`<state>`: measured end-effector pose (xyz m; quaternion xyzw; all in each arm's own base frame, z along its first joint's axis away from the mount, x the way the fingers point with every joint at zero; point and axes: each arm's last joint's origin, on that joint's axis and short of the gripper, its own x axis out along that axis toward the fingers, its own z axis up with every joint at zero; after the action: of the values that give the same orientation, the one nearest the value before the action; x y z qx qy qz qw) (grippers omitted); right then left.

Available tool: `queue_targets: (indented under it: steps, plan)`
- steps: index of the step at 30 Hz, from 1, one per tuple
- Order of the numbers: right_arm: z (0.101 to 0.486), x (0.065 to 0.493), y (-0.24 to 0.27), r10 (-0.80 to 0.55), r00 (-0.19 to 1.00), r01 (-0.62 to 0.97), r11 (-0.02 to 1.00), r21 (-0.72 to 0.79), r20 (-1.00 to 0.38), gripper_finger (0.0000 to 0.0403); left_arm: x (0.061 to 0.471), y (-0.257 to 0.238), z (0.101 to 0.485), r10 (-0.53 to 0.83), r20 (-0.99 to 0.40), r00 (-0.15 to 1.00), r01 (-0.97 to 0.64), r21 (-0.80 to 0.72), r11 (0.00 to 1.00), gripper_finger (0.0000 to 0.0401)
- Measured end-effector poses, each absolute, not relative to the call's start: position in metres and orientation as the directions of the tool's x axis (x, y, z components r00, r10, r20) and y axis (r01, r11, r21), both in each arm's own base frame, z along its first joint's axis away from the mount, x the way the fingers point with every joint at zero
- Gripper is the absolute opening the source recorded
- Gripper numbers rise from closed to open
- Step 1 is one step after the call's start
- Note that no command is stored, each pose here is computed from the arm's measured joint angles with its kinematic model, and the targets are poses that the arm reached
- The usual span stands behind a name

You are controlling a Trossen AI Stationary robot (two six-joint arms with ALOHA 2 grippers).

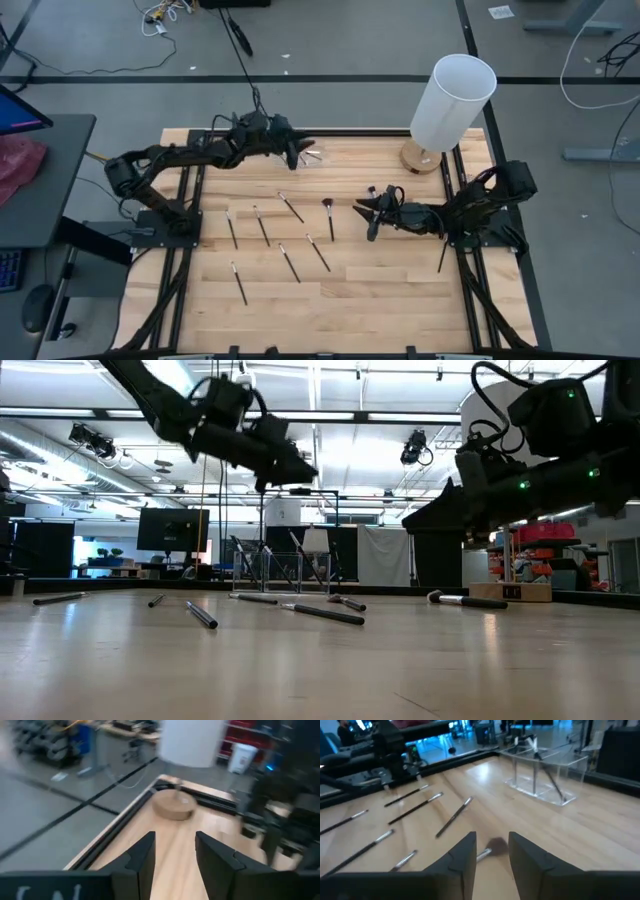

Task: Put items in baskets/containers
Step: Put the black eyeshadow brush into the transparent organizer

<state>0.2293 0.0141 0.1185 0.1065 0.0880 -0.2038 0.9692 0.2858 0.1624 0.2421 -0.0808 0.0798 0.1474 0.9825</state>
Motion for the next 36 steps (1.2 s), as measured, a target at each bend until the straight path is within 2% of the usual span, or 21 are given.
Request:
queue_targets:
  steps: [2,5,10,15,22,26,32,36]
  plan:
    - [0.123,0.232,0.02,-0.36,0.889,0.412,0.898,0.153,-0.283,0.0123,0.292,0.145,0.246,0.235,-0.183,0.955,-0.254,-0.089,0.963,0.0133]
    - [0.132,0.24,0.029,-0.343,0.816,0.429,0.899,0.089,-0.466,0.0139,0.303,0.121,0.244,0.187,-0.204,0.961,-0.196,-0.025,0.98,0.0127]
    - [0.159,0.243,0.042,-0.308,0.583,0.465,0.885,-0.002,-0.752,0.0173,0.317,0.089,0.231,0.19,-0.268,0.945,-0.182,0.053,0.982,0.0122]
    - [0.17,0.232,0.056,-0.172,0.38,0.533,0.844,0.063,-0.909,0.0199,0.325,0.07,0.225,0.208,-0.285,0.936,-0.191,0.088,0.978,0.0121]
    - [0.171,0.195,0.091,0.086,0.108,0.755,0.641,0.138,-0.99,0.0207,0.319,0.067,0.212,0.221,-0.299,0.928,-0.202,0.094,0.975,0.0121]
    - [0.177,0.173,0.11,0.217,-0.014,0.851,0.516,0.102,-0.976,0.0199,0.313,0.066,0.203,0.221,-0.299,0.929,-0.203,0.089,0.975,0.0121]
    - [0.178,0.14,0.123,0.087,-0.176,0.93,0.341,-0.137,-0.98,0.0192,0.304,0.064,0.189,0.22,-0.298,0.929,-0.217,0.043,0.975,0.0122]
    - [0.178,0.128,0.125,-0.048,-0.178,0.959,0.217,-0.184,-0.983,0.0192,0.299,0.063,0.184,0.221,-0.271,0.937,-0.225,0.018,0.974,0.0122]
